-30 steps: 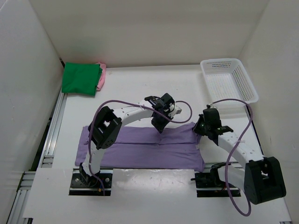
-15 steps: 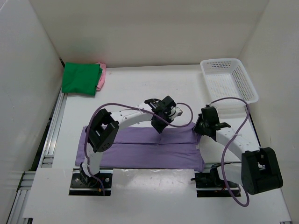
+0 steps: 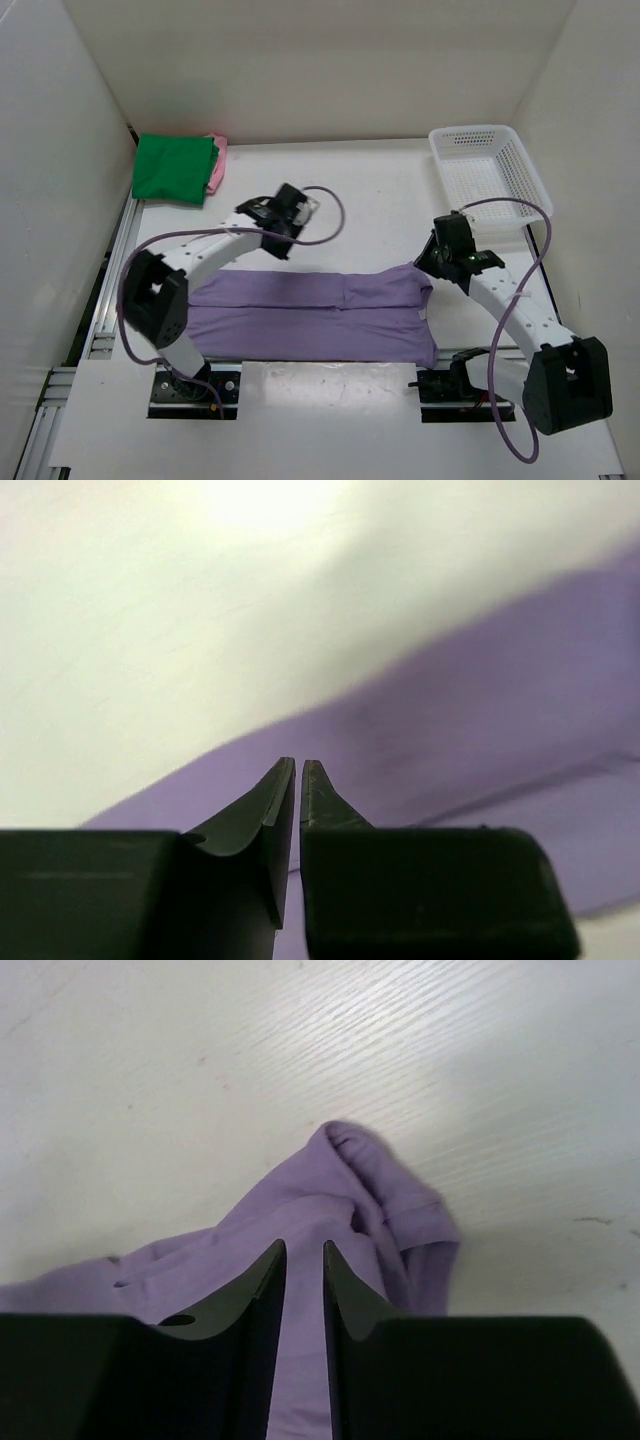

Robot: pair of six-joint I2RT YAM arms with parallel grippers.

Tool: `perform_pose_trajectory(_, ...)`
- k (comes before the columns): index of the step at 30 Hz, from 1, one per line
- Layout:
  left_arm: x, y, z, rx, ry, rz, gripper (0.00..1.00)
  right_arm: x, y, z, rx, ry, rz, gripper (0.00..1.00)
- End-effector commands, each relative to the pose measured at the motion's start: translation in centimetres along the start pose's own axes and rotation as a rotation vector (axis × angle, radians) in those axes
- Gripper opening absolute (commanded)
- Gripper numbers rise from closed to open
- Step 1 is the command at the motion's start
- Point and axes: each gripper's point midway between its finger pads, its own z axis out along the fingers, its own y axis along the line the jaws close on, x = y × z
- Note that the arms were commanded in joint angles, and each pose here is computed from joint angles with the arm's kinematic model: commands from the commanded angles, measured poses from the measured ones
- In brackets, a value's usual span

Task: Fold and stack the t-shirts
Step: Fold the other side of the tshirt into a rectangle, then rotate the tshirt 90 degrees

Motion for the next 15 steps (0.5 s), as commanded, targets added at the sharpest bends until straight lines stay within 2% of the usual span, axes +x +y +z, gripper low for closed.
perform_pose_trajectory(1,5.2,9.4,-1.0,-0.259,0.08,-0.159,0.2,2.2,1.0,0.4,0.008,0.114,0.048,0.25)
perform_pose_trajectory(3,8.1,12.5,-1.4,-0.332,0.127,-0.235,0.2,3.7,0.8,1.9,0.05,0.194,0.078,0.23)
perform_pose_trajectory(4,11.2,14.6,-1.0,-0.371,0.198,-0.305,0.2,3.8,1.0,2.3,0.057,0.213,0.086,0.2)
perform_pose_trajectory(8,17.5,18.4,-1.2,-0.446,0.306,-0.477,0.19,6.1,0.4,5.2,0.151,0.337,0.134,0.19)
perform_pose_trajectory(11,19.5,19.8,-1.1,-0.443,0.326,-0.575,0.17,6.8,-0.7,6.8,0.265,0.391,0.137,0.19)
perform_pose_trajectory(14,17.9,21.1,-2.7,-0.417,0.213,-0.651,0.21,6.8,-0.7,8.5,0.326,0.44,0.114,0.19)
perform_pose_trajectory(15,17.6,21.7,-3.3,-0.431,0.192,-0.665,0.21,4.3,1.3,9.5,0.291,0.399,0.095,0.19)
